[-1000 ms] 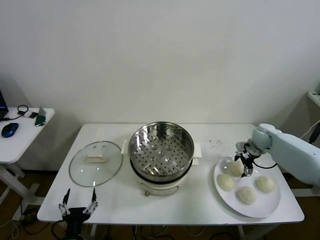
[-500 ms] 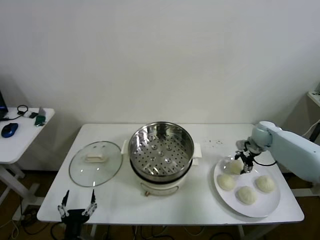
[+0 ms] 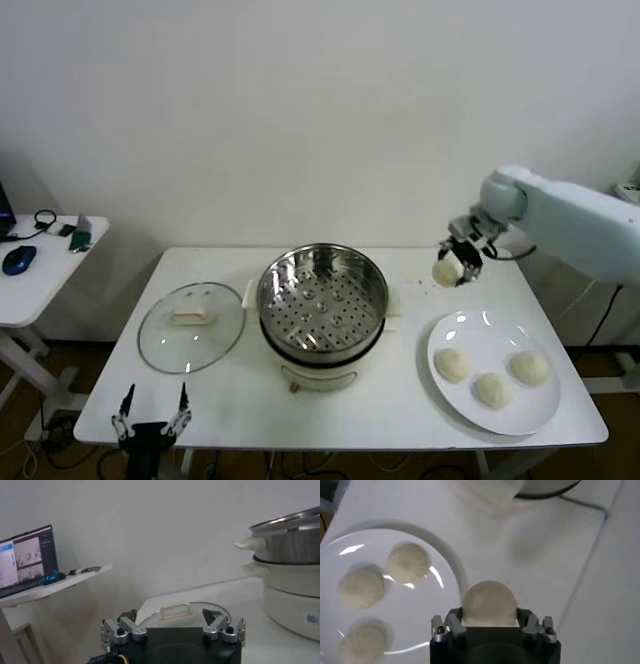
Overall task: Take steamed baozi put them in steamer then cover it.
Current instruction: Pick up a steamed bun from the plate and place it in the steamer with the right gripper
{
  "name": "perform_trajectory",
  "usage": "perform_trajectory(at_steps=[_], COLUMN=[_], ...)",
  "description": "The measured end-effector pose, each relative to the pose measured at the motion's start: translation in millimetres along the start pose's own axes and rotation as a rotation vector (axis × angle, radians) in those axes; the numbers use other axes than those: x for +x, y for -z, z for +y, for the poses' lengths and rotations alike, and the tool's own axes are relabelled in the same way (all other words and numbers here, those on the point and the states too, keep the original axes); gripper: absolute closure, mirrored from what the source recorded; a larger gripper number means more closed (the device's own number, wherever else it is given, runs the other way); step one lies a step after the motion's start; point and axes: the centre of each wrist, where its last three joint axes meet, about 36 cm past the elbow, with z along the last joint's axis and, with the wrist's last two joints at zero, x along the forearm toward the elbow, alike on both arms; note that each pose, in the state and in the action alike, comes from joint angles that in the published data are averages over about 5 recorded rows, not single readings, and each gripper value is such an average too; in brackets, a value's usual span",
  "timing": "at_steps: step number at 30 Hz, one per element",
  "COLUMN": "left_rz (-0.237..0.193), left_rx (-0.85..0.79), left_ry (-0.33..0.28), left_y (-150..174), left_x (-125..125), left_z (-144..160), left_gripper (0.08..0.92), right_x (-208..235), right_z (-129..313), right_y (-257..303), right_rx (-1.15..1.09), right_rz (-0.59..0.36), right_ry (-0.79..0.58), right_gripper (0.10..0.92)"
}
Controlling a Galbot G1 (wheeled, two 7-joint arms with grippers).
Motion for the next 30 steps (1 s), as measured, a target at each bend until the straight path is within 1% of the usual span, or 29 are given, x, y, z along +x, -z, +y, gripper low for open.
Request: perform_trajectory(at_steps=[6, 9, 13, 17, 22, 30], left_rz=[-0.005, -0.008, -0.013, -0.016, -0.019, -0.025], left_rx=[-0.01, -0.016, -0.024, -0.031, -0.04, -0.046], left_ry=[0.007, 0.009, 0.01, 0.012, 0.008, 0.002], left_y=[-0.3, -0.3, 0.6, 1.8, 5.1, 11.5], left_x=[-0.1, -0.3, -0.5, -0.8, -1.5, -4.4], left_z=[0.2, 0.6, 3.5, 7.3, 10.0, 8.7], left_gripper=[0.177, 0.177, 0.177, 0.177, 0.177, 0.177], right_x=[42.9, 52.6, 55.2, 45.7, 21.3, -26.1], right_z=[-46.8, -66.1, -85.9, -98.8, -107.9, -113.7], right_y=[58.2, 95.6, 144.1, 187.0, 231.1, 277.6], right_rx=[0.237, 0.37, 0.545, 0.705, 0.865, 1.01], right_rz=[0.038, 0.058, 0.093, 0.126, 0.15, 0.16], right_ry=[-0.026, -0.031, -0.027, -0.018, -0.002, 0.033], right_gripper=[0.329, 0.328, 0.327, 0.327, 0.327, 0.327])
